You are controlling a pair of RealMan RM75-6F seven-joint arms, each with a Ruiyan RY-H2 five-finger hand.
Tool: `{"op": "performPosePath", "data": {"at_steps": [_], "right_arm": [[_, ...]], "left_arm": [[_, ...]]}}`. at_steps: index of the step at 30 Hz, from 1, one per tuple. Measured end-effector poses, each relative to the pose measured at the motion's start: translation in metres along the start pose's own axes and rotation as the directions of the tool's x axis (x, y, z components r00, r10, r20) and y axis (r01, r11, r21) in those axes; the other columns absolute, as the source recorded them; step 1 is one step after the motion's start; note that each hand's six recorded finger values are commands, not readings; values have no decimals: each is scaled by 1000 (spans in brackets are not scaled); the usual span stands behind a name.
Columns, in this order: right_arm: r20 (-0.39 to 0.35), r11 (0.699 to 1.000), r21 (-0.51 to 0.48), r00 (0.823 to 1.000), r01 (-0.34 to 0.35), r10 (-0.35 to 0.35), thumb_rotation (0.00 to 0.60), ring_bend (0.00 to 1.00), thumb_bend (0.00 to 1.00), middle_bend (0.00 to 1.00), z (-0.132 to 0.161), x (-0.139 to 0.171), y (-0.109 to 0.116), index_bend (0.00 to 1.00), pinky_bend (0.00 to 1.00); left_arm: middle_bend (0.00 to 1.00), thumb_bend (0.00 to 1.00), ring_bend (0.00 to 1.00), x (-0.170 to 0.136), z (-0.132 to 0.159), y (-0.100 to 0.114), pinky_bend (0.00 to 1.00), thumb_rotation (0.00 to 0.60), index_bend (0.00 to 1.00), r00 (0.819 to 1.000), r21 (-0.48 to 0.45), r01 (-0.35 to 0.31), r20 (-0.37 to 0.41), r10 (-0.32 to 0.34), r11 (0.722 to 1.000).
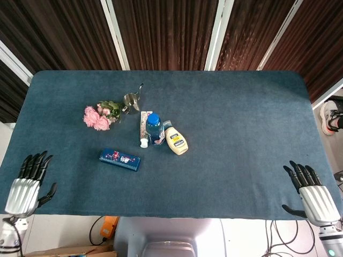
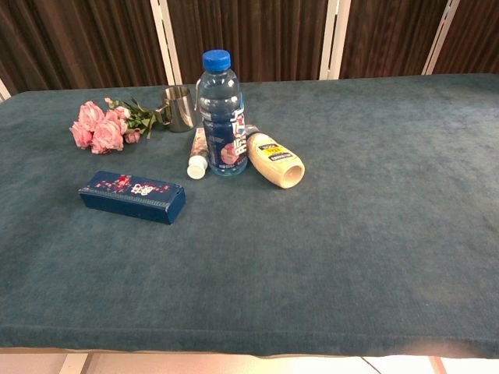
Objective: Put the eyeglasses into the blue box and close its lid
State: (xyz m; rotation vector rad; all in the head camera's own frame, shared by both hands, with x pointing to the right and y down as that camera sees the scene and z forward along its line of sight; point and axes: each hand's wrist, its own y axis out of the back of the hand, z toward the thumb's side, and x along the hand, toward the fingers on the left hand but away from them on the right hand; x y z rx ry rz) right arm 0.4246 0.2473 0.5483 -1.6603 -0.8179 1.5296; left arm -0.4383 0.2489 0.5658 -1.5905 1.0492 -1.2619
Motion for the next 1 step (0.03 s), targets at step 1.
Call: {"op": "performPosePath", "data": {"at_steps": [1], "right_arm": [[-2,1000,2,1000,1,-1,600,0,216,0,1,0,0,0,83]], "left_arm": [[0,368,0,-8,-2,4,10,600,0,1000,-7,-10,1,10,1000]]}}
